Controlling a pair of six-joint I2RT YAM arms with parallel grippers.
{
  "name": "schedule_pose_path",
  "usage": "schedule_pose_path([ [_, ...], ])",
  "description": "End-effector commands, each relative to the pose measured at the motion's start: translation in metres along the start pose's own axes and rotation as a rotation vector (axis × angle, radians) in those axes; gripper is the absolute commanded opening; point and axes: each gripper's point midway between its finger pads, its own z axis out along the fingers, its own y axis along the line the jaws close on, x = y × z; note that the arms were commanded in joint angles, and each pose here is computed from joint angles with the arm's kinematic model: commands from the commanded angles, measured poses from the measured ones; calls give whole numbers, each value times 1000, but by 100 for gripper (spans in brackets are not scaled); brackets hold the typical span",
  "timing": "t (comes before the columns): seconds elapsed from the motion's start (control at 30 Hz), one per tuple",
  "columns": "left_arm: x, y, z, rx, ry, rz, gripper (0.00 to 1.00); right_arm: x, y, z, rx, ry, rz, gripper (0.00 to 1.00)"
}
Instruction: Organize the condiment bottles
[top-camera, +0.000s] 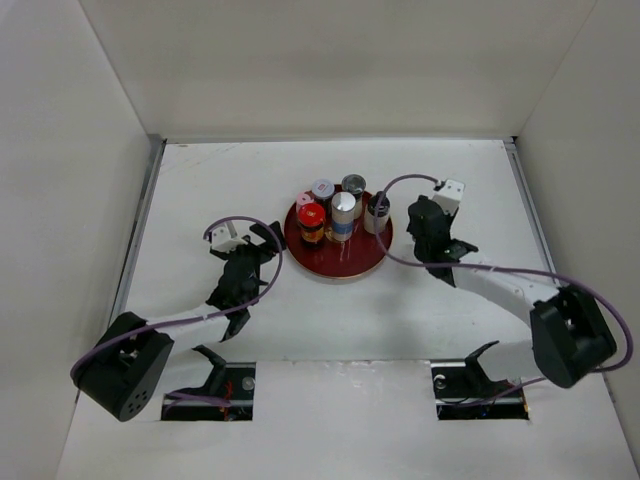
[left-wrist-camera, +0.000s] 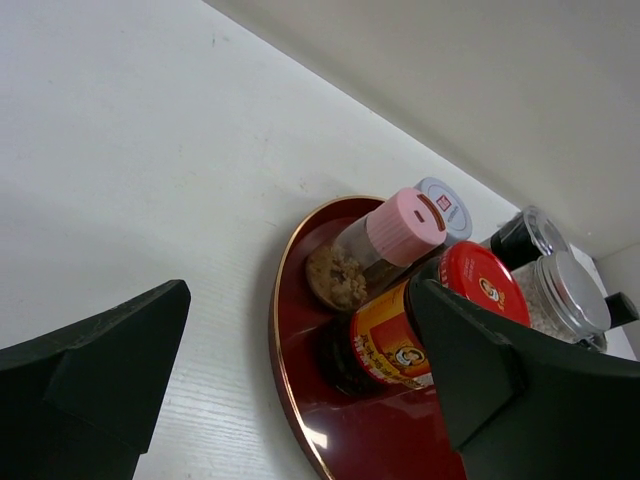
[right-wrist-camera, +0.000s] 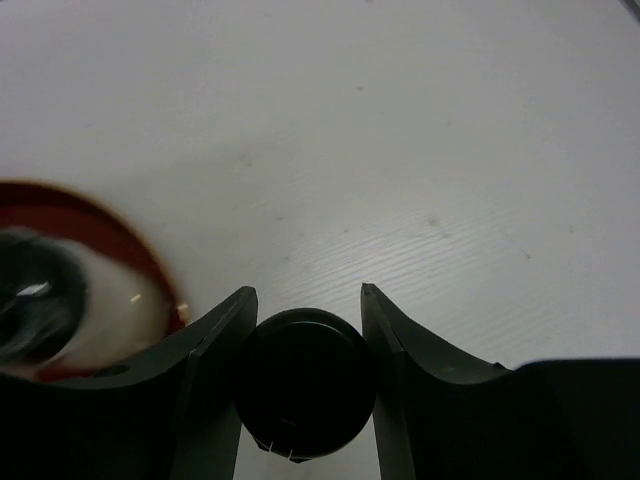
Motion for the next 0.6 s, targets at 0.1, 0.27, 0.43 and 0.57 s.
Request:
schedule_pose_path([
  [0.1,-24,11,3,-71,-94,-33,100,-14,69,-71,-277,-57,7,39],
  [0.27,-30,22,3,-116,-117,-29,100,-6,131,-97,-457,-58,-10,40],
  [0.43,-30,25,4,-123,-117,-26,100,11,168,-86,-514,-54,-47,42],
  [0.57,-32,24,3,-116,-119,-32,100,25,175,-74,-490,-48,-89,42],
])
